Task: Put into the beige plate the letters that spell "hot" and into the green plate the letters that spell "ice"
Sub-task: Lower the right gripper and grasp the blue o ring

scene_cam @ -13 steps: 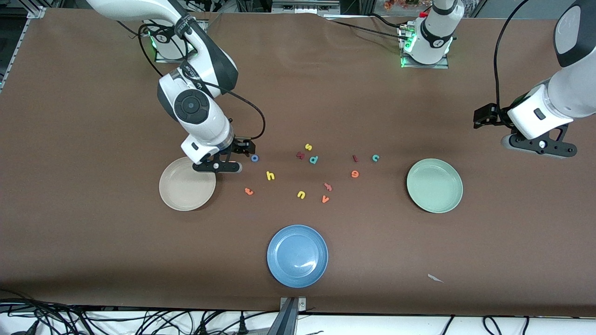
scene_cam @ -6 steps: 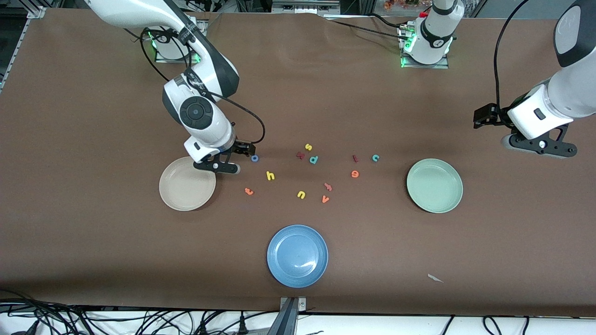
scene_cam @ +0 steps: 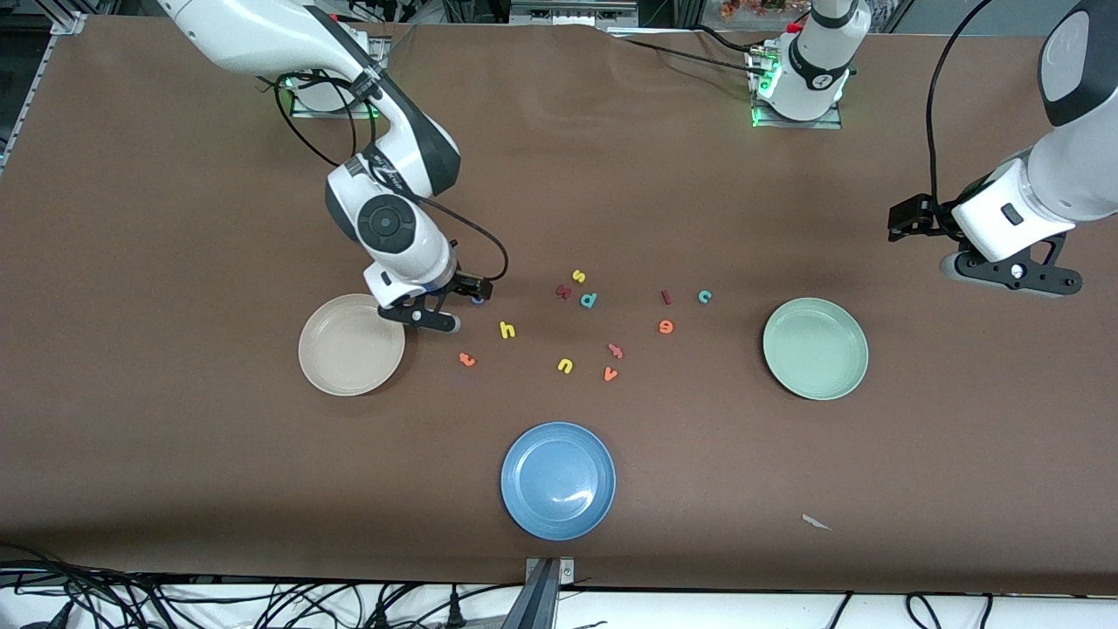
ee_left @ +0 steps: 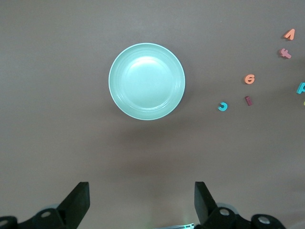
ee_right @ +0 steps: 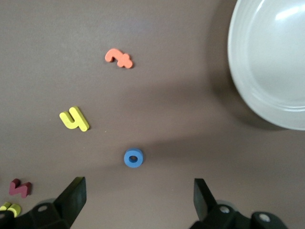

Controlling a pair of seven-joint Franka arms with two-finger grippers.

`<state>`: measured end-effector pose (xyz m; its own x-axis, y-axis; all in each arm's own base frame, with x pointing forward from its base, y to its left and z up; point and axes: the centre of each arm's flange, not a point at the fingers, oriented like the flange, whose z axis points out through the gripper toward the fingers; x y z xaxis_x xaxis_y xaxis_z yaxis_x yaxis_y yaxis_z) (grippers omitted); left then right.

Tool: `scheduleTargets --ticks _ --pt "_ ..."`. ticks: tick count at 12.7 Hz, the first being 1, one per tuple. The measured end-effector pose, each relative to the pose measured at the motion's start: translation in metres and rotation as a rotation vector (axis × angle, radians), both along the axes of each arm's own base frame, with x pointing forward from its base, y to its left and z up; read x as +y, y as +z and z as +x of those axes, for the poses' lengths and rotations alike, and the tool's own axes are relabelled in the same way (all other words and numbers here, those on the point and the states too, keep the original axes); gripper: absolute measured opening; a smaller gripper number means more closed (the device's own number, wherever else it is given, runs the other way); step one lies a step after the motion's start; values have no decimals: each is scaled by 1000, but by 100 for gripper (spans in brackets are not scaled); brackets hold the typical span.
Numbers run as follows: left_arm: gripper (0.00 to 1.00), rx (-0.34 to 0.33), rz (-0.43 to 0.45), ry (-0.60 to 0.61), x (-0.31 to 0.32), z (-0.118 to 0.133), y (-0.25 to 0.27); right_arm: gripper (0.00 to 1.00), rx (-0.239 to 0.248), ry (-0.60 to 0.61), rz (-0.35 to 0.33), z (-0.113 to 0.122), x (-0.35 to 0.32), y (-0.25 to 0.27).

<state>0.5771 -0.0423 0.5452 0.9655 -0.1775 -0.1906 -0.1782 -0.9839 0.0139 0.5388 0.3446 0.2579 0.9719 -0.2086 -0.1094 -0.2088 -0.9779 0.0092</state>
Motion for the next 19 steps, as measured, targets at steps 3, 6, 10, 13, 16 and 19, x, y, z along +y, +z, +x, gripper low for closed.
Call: scheduleTargets --ticks 3,6,10,13,16,19 --pt "97 1 0 0 0 0 0 100 4 11 -32 -9 9 -22" --pt "96 2 0 0 0 0 -1 100 14 20 -32 -12 12 -38" --pt "96 2 0 0 0 0 -1 100 -19 13 -43 -21 19 -67" --pt "96 2 0 0 0 0 -1 99 -26 11 -39 -30 19 -83" --pt "96 1 0 0 0 1 -2 93 -42 9 -44 -31 19 -84" --pt "96 -9 0 2 1 3 -6 87 -47 13 -53 -32 19 -87"
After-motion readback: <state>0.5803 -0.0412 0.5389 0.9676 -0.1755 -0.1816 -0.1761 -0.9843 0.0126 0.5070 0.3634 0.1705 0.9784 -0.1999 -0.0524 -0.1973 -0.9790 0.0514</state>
